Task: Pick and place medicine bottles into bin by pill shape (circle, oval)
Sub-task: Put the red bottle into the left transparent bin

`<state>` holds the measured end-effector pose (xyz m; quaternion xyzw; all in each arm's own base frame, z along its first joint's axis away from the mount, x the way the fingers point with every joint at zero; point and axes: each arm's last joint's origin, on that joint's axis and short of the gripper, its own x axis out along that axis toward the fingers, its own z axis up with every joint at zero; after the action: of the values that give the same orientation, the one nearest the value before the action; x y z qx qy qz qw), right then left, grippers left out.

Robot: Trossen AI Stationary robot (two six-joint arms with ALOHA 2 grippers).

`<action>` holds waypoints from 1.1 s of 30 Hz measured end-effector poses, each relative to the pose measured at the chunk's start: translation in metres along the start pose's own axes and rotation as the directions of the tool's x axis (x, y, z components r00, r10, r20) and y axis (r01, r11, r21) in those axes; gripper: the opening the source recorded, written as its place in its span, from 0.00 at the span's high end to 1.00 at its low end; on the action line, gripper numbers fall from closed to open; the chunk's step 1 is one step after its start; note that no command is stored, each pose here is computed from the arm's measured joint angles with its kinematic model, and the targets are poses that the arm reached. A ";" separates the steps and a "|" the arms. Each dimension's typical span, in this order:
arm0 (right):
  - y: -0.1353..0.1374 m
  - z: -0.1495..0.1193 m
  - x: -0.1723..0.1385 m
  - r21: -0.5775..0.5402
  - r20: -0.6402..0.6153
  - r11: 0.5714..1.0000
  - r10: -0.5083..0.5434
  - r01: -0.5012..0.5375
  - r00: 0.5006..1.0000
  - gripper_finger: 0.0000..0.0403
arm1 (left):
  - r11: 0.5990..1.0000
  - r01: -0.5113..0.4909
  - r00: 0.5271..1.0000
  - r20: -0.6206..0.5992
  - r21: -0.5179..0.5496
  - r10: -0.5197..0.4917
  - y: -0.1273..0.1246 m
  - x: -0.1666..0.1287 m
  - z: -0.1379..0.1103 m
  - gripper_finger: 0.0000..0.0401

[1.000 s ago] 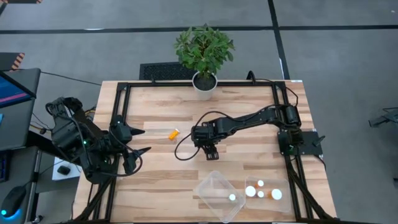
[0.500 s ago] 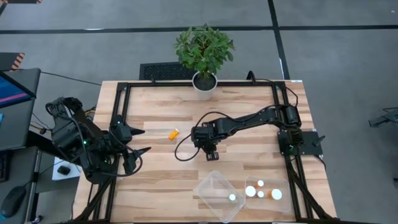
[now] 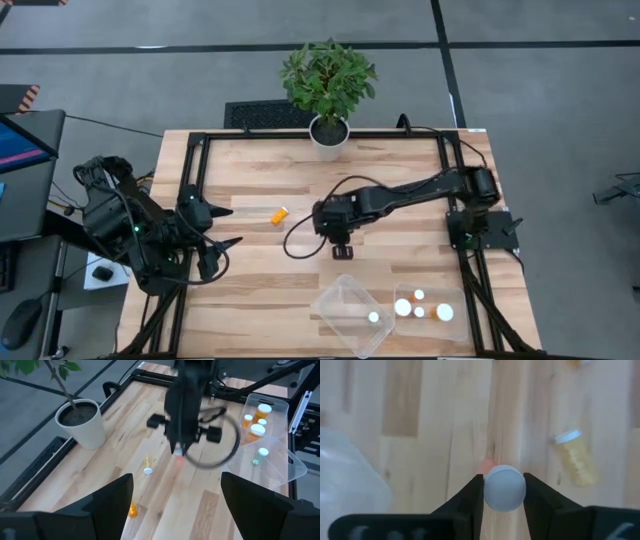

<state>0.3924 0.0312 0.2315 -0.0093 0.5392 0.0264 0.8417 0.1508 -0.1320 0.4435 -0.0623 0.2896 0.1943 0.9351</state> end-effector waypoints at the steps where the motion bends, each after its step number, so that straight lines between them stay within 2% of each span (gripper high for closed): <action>1: 0.001 0.001 -0.011 0.016 0.024 1.000 0.002 -0.002 1.000 0.70 | 1.000 0.000 1.000 0.000 0.002 0.000 0.000 0.000 0.000 0.26; 9: 0.028 -0.009 -0.096 0.118 0.191 0.993 -0.034 0.012 0.981 0.70 | 1.000 -0.001 1.000 0.001 0.017 0.001 0.000 0.000 0.000 0.26; 15: 0.065 -0.028 -0.131 0.185 0.229 0.983 -0.043 0.000 0.972 0.70 | 0.999 -0.002 1.000 0.002 0.033 0.002 0.000 0.000 0.000 0.26; 20: 0.105 -0.044 -0.134 0.209 0.196 0.977 -0.012 -0.030 0.981 0.70 | 0.999 -0.003 1.000 0.004 0.042 0.003 0.000 0.000 0.000 0.26; 25: 0.143 -0.055 -0.120 0.230 0.153 0.973 -0.007 -0.028 0.988 0.70 | 0.999 -0.003 1.000 0.004 0.042 0.003 0.000 0.000 0.000 0.26; 33: 0.185 -0.064 -0.084 0.255 0.100 0.967 -0.003 -0.023 0.995 0.70 | 0.999 -0.002 1.000 0.003 0.042 0.002 0.000 0.000 0.000 0.26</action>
<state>0.2889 0.2100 0.2837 0.1034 0.4956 -0.0386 0.8615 0.1510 -0.1321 0.4434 -0.0422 0.2923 0.1895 0.9364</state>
